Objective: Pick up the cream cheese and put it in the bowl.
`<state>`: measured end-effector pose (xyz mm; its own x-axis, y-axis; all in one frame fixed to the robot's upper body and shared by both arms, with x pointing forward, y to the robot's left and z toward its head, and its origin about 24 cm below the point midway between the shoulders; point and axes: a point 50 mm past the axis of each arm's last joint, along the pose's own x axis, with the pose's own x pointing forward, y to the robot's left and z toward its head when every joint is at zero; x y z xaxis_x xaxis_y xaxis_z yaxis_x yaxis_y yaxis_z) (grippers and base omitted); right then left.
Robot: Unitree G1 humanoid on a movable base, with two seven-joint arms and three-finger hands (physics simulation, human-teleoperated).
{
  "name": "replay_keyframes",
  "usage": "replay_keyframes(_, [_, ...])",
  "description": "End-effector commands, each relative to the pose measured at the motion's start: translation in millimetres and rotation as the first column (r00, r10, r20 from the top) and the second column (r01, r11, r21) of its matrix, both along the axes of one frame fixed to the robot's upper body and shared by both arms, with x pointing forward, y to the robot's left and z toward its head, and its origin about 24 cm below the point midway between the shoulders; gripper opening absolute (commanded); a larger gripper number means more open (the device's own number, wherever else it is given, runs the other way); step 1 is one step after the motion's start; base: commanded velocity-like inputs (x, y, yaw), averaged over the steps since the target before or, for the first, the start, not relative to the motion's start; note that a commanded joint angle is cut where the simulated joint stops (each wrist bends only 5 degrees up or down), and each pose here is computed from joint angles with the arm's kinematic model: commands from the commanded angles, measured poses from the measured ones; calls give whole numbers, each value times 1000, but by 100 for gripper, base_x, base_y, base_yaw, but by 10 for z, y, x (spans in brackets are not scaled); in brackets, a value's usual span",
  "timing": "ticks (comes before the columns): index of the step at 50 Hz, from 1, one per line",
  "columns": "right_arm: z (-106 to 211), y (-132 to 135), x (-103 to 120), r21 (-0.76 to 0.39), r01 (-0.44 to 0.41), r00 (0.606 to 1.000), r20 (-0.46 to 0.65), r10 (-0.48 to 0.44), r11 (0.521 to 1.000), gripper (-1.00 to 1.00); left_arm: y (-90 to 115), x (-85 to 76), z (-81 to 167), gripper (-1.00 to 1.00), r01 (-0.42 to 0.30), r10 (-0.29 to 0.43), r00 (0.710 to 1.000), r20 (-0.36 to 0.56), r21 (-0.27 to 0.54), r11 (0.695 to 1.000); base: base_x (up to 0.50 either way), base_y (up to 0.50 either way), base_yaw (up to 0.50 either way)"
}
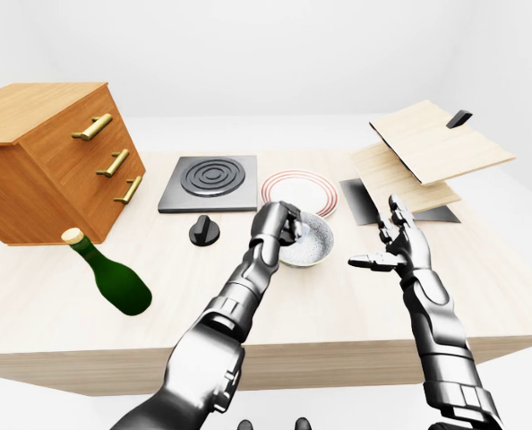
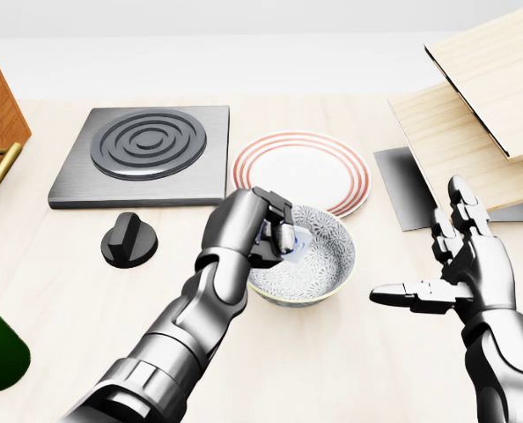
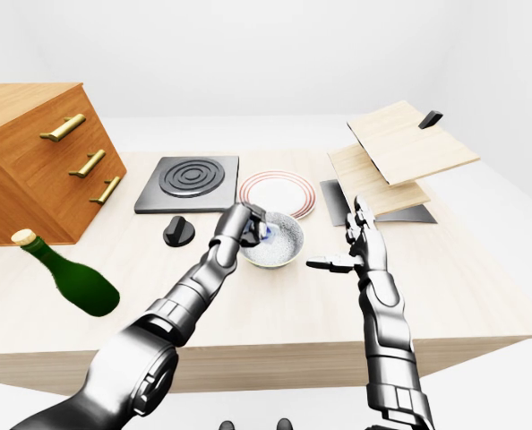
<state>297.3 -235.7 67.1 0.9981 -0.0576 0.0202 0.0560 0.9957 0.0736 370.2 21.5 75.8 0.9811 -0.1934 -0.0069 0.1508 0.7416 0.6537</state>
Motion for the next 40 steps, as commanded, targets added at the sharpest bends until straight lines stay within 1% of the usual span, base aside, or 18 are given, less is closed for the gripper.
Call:
replay_keyframes(1, [0, 3, -12, 1, -5, 1000, 3, 5, 1000, 100, -22, 6, 18, -100, -3, -1, 999, 46, 78, 997, 0, 0, 0])
replay_keyframes(19, [13, 4, -26, 0, -12, 1000, 6, 12, 1000, 100, -62, -8, -1, -100, 1, -5, 999, 44, 97, 995, 0, 0, 0])
replay_keyframes(30, [8, 5, -19, -5, -17, 1000, 6, 17, 1000, 100, -89, 4, 38, -100, 5, -9, 999, 47, 89, 996, 0, 0, 0])
replay_keyframes(40, [26, -22, -25, -6, -15, 1000, 7, 15, 1000, 100, -123, -25, -8, -100, 12, -16, 999, 35, 97, 995, 0, 0, 0])
